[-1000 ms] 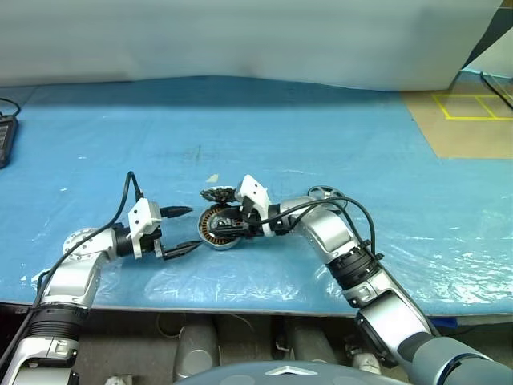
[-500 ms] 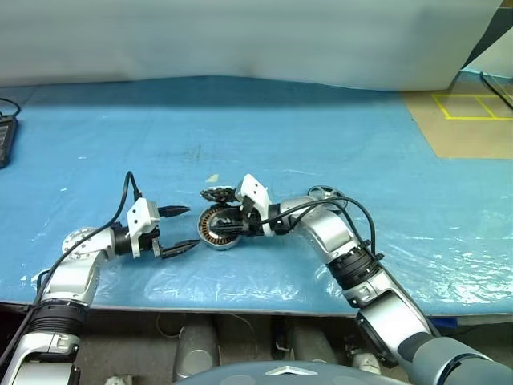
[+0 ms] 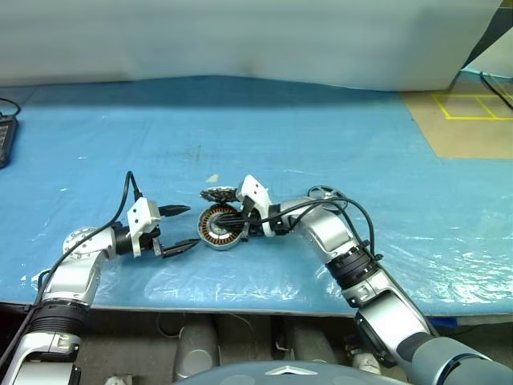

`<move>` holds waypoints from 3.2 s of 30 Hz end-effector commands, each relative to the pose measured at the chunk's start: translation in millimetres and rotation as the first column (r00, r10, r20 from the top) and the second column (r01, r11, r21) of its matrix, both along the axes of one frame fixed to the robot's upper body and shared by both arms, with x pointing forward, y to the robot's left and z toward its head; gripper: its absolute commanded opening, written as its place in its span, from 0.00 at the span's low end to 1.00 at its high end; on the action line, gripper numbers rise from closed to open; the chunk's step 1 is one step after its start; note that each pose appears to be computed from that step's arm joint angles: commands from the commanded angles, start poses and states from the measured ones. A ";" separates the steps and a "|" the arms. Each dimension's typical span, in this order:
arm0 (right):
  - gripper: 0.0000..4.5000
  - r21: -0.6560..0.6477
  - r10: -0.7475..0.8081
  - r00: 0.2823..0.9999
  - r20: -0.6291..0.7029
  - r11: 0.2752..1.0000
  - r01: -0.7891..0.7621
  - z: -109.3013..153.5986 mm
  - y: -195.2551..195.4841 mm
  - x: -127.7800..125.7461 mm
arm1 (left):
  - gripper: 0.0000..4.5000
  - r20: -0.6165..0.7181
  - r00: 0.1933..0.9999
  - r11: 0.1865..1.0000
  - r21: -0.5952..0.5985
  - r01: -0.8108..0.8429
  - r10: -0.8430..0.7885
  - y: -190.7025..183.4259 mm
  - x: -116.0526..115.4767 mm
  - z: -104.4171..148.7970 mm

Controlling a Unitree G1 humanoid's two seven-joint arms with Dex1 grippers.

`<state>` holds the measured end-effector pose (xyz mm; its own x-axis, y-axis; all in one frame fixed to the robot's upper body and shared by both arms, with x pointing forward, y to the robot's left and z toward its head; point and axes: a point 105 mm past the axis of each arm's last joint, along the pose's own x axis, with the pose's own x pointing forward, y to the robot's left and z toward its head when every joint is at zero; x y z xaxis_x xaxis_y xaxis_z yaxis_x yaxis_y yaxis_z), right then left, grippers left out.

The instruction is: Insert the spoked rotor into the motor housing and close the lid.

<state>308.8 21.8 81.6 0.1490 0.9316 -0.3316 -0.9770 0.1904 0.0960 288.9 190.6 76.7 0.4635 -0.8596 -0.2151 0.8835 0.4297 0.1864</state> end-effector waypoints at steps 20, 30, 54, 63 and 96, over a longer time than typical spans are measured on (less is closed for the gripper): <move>0.01 -0.071 -0.002 0.985 0.170 0.997 0.014 19.6 -4.0 10.4 | 1.00 0.027 1.000 1.000 0.004 -0.013 0.013 0.9 -0.2 4.8; 0.01 -0.041 0.044 0.983 0.178 0.998 -0.037 32.6 1.7 -0.1 | 1.00 0.027 1.000 1.000 0.007 -0.008 0.008 1.2 2.1 5.1; 0.01 -0.135 -0.009 0.998 0.055 0.991 0.016 -14.5 -0.4 2.5 | 1.00 0.016 0.999 0.999 0.008 -0.034 0.034 6.0 -4.7 2.9; 0.01 -0.169 -0.011 0.998 0.058 0.985 0.020 -17.9 -4.6 2.4 | 1.00 0.016 0.999 0.999 0.006 -0.039 0.038 5.9 -3.8 3.1; 0.01 -0.130 -0.071 0.995 0.071 0.988 0.080 -0.3 -20.3 3.0 | 1.00 0.010 1.000 1.000 0.007 -0.026 0.026 3.8 -1.0 2.5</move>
